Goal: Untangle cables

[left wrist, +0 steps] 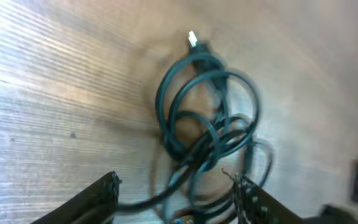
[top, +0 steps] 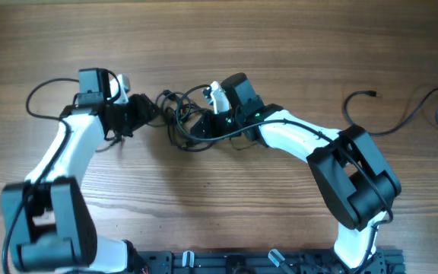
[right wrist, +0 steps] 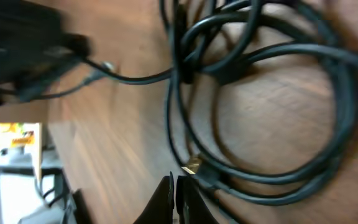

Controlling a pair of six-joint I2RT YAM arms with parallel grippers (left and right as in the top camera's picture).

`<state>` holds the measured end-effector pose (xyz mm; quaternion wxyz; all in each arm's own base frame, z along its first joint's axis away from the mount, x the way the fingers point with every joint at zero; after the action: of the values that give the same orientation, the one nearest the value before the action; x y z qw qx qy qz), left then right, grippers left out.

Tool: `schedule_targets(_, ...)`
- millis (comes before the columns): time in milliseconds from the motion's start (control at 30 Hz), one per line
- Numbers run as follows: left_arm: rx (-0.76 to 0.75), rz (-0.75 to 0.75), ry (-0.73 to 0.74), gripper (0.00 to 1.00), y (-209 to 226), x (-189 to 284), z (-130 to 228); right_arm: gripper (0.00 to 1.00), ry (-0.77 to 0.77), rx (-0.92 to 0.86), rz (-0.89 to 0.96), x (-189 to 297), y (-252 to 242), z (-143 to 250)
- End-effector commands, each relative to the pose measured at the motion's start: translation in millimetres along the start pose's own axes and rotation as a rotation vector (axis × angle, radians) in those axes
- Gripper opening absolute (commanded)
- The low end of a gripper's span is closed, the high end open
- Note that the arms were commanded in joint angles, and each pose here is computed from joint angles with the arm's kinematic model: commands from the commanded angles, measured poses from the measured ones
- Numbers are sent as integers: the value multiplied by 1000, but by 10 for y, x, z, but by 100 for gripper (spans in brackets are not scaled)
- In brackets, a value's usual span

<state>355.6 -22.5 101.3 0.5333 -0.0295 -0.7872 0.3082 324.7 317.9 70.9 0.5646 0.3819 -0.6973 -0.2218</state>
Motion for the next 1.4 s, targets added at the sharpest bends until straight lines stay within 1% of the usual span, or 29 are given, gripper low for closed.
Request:
schedule_targets(0, 111, -84, -115, 56, 104, 110, -172, 6, -38, -13, 57, -129, -144, -51)
schedule_targets(33, 143, -136, -146, 54, 176, 122, -205, 6, -33, -6, 64, -194, -158, -21)
schedule_targets(67, 140, -154, -168, 53, 198, 131, -240, 6, -33, 7, 81, -287, -173, 22)
schedule_targets(133, 146, -225, -194, 53, 297, 155, -258, 9, -49, 23, 148, -423, -246, 81)
schedule_targets(167, 150, -263, -201, 54, 350, 168, -252, 9, -63, 28, 198, -471, -305, 104)
schedule_targets(200, 159, -366, -224, 56, 489, 215, -246, 9, -66, 28, 244, -517, -370, 145)
schedule_targets(233, 161, -414, -242, 57, 551, 245, -257, 5, -56, 21, 253, -519, -387, 170)
schedule_targets(267, 162, -442, -254, 58, 585, 263, -265, 4, -36, 2, 271, -496, -430, 207)
schedule_targets(333, 186, -441, -259, 62, 590, 265, -265, 4, 9, -118, 331, -370, -550, 263)
schedule_targets(433, 186, -417, -250, 62, 557, 248, -258, 5, 78, -218, 416, -72, -691, 285)
schedule_targets(500, 179, -365, -231, 62, 490, 216, -251, 6, 166, -220, 476, 106, -802, 386)
schedule_targets(567, 177, -365, -230, 61, 488, 216, -251, 6, 205, -251, 503, 251, -780, 344)
schedule_targets(633, 177, -354, -226, 61, 475, 210, -248, 9, 222, -199, 498, 366, -603, 181)
schedule_targets(667, 177, -348, -223, 62, 467, 206, -245, 10, 230, -143, 466, 401, -423, 84)
schedule_targets(733, 175, -324, -211, 64, 435, 192, -234, 13, 217, -42, 363, 293, -163, -12)
schedule_targets(800, 175, -321, -209, 63, 430, 190, -233, 15, 176, 17, 349, 136, -75, -44)
schedule_targets(867, 175, -310, -204, 61, 416, 184, -228, 19, 110, 5, 430, 40, -101, -79)
schedule_targets(900, 175, -303, -201, 62, 407, 180, -225, 20, 95, 29, 447, -12, -79, -76)
schedule_targets(967, 174, -295, -200, 62, 397, 178, -228, 20, 61, 88, 421, -142, 50, -101)
schedule_targets(1067, 174, -295, -200, 62, 397, 177, -228, 20, -26, 140, 516, -151, 10, -208)
schedule_targets(1200, 174, -292, -198, 61, 392, 176, -226, 20, -25, 167, 531, -233, -78, -218)
schedule_targets(1300, 174, -289, -197, 61, 389, 174, -224, 19, 4, 152, 541, -319, -187, -156)
schedule_targets(1333, 174, -289, -197, 61, 388, 174, -225, 16, 15, 148, 533, -341, -195, -136)
schedule_targets(1367, 174, -289, -196, 61, 388, 174, -224, 16, 24, 143, 522, -357, -194, -120)
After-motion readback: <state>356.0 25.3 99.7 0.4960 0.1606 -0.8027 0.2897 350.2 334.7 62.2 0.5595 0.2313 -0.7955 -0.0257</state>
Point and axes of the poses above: each gripper's point midway between its finger pads, its own x axis back along the fingers, its own y axis along the line the jaws close on, z = x × y, the point moved 4 cm from there along x, back along the fingers
